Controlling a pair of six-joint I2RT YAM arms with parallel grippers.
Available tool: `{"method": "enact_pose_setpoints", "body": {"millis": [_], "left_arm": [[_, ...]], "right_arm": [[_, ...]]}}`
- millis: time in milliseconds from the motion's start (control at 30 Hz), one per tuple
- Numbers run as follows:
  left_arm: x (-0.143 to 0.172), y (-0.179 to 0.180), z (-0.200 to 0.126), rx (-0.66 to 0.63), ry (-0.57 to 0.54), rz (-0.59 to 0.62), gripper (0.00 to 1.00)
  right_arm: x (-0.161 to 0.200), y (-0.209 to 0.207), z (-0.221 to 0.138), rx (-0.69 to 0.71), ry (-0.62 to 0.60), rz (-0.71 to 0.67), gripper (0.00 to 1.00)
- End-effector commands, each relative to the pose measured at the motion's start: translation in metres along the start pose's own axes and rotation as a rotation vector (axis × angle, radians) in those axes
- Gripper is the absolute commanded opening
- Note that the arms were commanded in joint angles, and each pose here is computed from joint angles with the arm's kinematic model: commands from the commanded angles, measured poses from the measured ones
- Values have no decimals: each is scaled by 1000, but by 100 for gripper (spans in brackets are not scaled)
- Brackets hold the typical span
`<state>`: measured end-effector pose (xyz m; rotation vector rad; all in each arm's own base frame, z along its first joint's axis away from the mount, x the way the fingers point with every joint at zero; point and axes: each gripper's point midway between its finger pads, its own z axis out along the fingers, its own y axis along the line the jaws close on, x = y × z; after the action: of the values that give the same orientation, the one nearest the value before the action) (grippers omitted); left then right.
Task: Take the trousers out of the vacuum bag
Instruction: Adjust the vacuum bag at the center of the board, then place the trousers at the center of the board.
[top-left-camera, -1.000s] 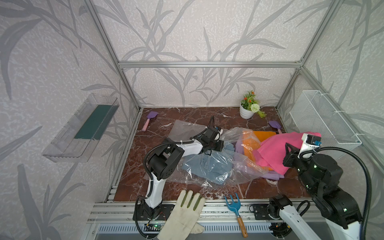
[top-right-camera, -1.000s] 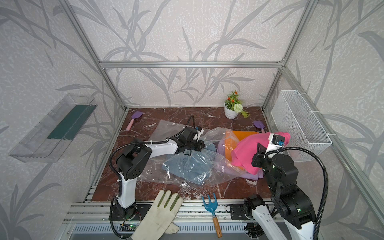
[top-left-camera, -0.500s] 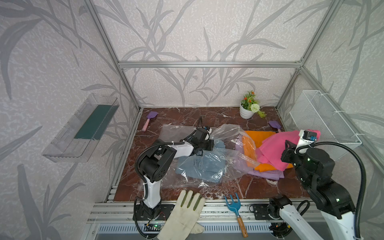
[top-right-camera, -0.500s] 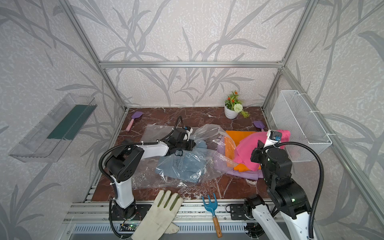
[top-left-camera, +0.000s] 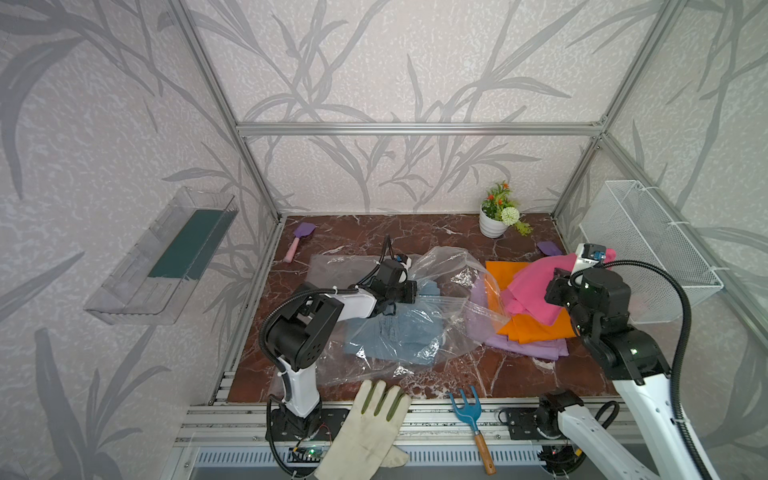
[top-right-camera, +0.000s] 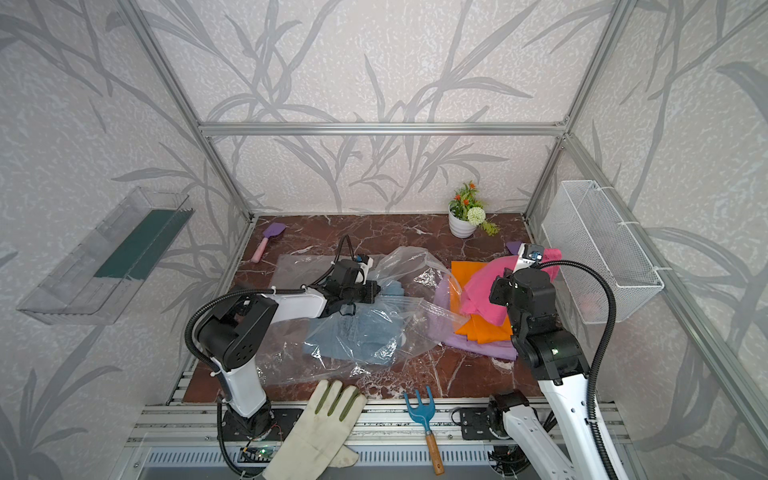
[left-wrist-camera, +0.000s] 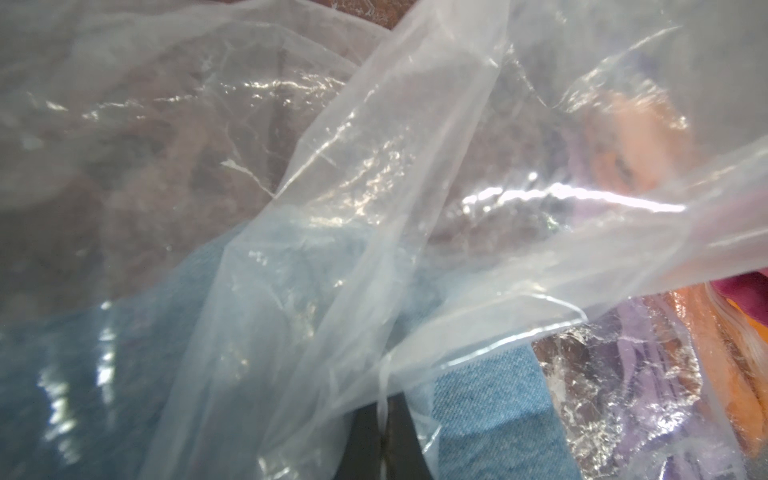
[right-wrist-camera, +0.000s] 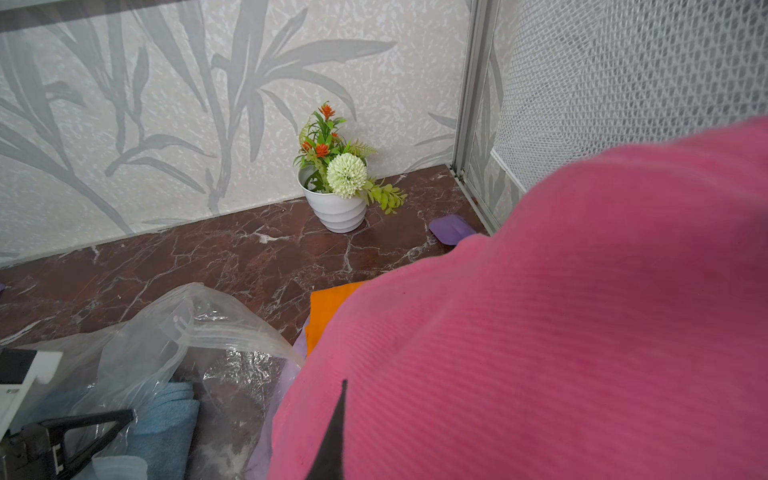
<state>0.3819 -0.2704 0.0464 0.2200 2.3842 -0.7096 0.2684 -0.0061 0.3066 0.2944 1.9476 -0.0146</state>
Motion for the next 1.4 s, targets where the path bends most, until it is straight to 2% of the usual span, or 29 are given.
{"method": "enact_pose_setpoints", "body": {"millis": [0,467,867,1033,1233,1367], "left_arm": [[56,47,-6,-162,167,-52,0],[-6,-4,-32,-2,32,-32,0],[-9,-5,-36,-4,32,-25,0],[-9,-5,-37,-6,29,-23,0],[-11,-9,-35,8,34,-20,0],[-10,-8,-31,6,44,-17,0]], "right_arm": [[-53,14,-6,-87,-191,104,0],[-106,29,27,-152,-310,216,0],[-126,16,67,-156,-350,369,0],[-95,7,81,-127,-296,394,0],[-18,-9,91,-93,-185,466,0],[34,-26,82,-32,-122,496,0]]}}
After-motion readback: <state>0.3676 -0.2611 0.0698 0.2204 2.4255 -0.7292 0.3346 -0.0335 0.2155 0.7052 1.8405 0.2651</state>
